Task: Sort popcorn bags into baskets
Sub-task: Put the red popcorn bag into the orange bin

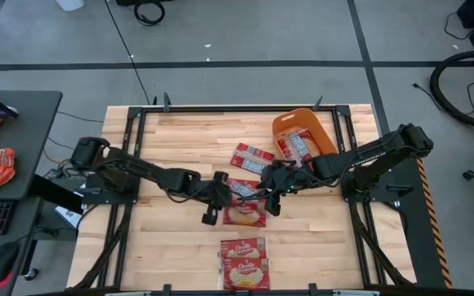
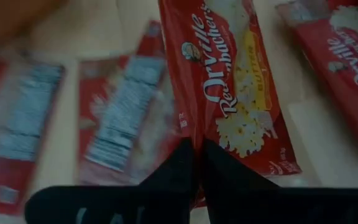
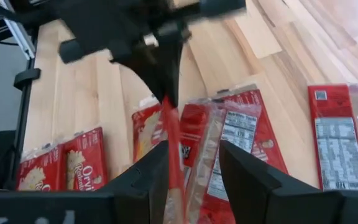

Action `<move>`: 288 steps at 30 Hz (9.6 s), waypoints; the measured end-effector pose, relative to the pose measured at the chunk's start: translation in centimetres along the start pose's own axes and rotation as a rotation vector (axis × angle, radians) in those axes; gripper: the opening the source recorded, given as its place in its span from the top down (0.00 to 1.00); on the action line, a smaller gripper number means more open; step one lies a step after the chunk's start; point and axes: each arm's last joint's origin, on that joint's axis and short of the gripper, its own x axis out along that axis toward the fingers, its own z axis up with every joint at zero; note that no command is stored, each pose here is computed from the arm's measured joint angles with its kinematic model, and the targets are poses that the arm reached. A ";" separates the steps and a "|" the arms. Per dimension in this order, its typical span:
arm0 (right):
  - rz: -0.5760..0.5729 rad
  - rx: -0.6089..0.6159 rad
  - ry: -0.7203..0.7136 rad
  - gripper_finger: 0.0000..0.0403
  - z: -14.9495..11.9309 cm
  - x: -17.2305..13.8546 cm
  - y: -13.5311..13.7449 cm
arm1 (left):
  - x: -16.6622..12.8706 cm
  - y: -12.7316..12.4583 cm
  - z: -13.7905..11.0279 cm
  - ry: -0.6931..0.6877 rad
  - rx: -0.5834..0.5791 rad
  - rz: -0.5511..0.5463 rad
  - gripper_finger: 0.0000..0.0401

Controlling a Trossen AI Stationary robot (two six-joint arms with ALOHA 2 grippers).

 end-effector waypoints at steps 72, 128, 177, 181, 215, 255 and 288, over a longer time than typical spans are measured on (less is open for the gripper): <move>-0.999 0.135 0.199 0.92 -2.0 -6.5 -5.8 | -4.3 0.6 2.3 0.103 0.036 0.145 0.65; -0.259 -0.278 0.074 0.66 -6.5 2.8 0.0 | 3.6 1.7 -1.2 0.197 0.067 -0.044 0.47; -0.249 -0.204 -0.002 0.66 -7.5 4.0 1.9 | 6.7 -0.2 -2.2 0.284 0.425 0.332 0.64; -0.242 -0.195 -0.016 0.66 -7.4 4.0 2.0 | 6.7 -0.2 -2.2 0.279 0.404 0.336 0.75; -0.208 -0.282 -0.096 0.66 -6.9 4.6 2.8 | 2.3 1.3 0.3 0.118 0.309 0.173 0.93; -0.224 -0.260 -0.106 0.66 -7.1 4.5 2.9 | 9.0 -0.6 -2.0 0.234 0.648 0.402 0.98; -0.515 -0.618 -0.175 0.38 -7.4 3.0 4.2 | 0.2 4.2 1.2 0.078 0.185 0.410 1.00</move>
